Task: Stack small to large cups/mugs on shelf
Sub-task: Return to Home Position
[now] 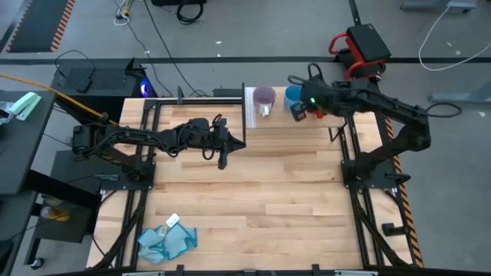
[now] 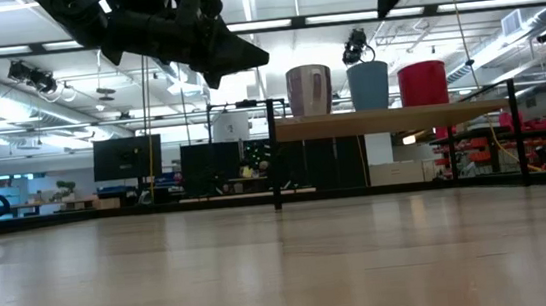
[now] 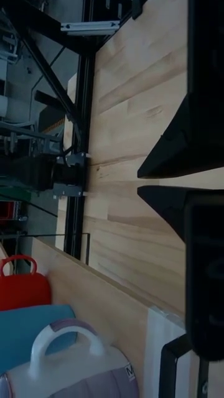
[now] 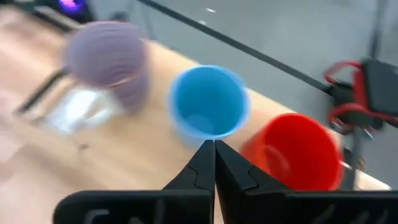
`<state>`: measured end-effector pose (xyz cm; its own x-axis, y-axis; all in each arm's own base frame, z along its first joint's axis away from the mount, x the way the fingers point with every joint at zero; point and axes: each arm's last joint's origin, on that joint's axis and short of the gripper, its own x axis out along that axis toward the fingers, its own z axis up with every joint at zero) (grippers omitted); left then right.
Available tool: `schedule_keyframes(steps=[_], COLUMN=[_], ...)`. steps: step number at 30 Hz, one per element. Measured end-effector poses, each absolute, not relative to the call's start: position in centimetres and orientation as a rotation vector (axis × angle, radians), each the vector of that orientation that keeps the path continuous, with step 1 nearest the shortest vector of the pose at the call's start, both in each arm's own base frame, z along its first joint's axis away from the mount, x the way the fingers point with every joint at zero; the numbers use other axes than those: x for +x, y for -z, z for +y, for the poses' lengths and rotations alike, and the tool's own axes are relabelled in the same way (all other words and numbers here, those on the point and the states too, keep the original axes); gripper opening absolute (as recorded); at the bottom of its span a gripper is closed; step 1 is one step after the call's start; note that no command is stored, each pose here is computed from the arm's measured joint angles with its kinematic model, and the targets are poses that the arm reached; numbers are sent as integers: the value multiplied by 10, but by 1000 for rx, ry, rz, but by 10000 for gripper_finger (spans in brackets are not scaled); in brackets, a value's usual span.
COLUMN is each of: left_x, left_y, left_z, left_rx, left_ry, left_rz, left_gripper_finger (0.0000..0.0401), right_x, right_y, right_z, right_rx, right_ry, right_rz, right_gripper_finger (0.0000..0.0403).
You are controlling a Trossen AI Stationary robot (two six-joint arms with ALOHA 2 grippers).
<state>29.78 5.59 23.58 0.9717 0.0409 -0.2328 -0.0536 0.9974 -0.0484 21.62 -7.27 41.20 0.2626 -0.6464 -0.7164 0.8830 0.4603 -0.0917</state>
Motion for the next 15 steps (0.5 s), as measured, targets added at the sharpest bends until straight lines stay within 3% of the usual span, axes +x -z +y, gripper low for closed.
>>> schedule_keyframes(steps=[9, 15], left_x=[298, 298], left_y=[-236, -236], left_z=[55, 55], left_rx=[-90, -190], left_ry=[-51, -64], left_rz=[233, 231], left_gripper_finger=[32, 40], right_x=[216, 210], right_y=[-406, -382], right_z=[19, 84], right_rx=[250, 94], right_ry=[731, 500], right_rz=[657, 559], right_gripper_finger=[11, 11])
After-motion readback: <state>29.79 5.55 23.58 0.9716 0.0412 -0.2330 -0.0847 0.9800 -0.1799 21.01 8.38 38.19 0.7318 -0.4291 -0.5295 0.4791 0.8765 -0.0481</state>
